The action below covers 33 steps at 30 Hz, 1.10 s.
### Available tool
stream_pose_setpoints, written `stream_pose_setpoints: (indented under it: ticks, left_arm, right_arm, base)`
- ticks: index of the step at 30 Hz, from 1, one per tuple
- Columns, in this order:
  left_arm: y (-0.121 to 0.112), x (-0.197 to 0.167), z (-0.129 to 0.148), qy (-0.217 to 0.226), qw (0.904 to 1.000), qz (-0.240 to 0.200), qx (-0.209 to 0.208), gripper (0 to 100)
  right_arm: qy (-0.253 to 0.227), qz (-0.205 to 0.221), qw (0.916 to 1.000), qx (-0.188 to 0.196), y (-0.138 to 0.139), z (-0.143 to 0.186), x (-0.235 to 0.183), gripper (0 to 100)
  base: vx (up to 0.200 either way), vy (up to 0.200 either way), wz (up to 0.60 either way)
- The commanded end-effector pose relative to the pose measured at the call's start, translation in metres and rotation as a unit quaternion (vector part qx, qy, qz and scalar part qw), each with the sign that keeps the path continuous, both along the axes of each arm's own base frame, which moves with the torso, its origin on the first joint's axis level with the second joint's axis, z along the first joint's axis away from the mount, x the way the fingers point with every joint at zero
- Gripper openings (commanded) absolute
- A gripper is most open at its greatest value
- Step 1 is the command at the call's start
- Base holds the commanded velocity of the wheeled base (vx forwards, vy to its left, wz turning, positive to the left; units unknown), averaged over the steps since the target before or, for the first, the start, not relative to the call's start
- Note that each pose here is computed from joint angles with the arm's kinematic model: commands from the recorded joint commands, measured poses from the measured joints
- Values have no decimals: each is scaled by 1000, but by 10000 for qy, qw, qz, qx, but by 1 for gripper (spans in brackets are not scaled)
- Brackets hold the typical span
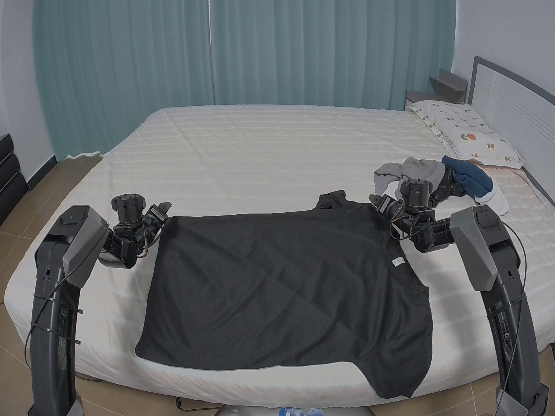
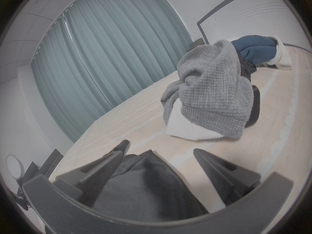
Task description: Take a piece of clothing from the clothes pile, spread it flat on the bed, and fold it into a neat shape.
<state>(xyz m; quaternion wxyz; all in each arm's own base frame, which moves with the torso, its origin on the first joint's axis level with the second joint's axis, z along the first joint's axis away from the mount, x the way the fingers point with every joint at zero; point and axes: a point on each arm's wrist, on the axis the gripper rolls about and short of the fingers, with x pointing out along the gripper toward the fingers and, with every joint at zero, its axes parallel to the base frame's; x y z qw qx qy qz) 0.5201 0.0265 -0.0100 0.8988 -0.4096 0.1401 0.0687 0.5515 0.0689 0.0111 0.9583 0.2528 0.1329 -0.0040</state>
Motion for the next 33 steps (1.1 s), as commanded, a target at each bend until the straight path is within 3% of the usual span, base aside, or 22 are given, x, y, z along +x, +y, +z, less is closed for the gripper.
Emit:
stream_pose_setpoints:
  ticks: [1,7,10,13,18,19,21,22,28,33]
  left_arm:
    - [4,-15,26,-66,9998,86,-156,100]
    - [-4,-52,51,-242,9990,83,-354,100]
    - [-9,-74,76,-713,9968,-38,-359,100]
    - [-19,-87,87,-725,9966,-155,-360,100]
    - [-38,-130,79,-187,9982,-402,-394,100]
    - [-38,-130,79,-187,9982,-402,-394,100]
    - [-44,-164,76,203,9973,-561,-417,100]
    - [-44,-164,76,203,9973,-561,-417,100]
    - [-43,-242,83,646,9942,-714,-479,100]
    - [-47,-289,85,927,9867,-1172,-646,100]
  right_arm:
    - [100,-79,9999,-26,-7,23,-16,100]
    - [307,-17,9995,-78,-23,53,-70,100]
    - [332,114,9994,-60,-28,72,-113,100]
    - [221,98,9997,-104,-32,87,-140,100]
    - [433,334,9985,-23,-38,106,-216,100]
    - [433,334,9985,-23,-38,106,-216,100]
    - [704,508,9962,19,-40,100,-246,100]
    - [704,508,9962,19,-40,100,-246,100]
    - [990,594,9929,294,-41,91,-278,100]
    - [1395,859,9857,404,-39,75,-294,100]
  base:
    - [0,0,0]
    - [0,0,0]
    - [0,0,0]
    - [0,0,0]
    - [0,0,0]
    - [0,0,0]
    - [0,0,0]
    - [0,0,0]
    - [0,0,0]
    - [-40,0,0]
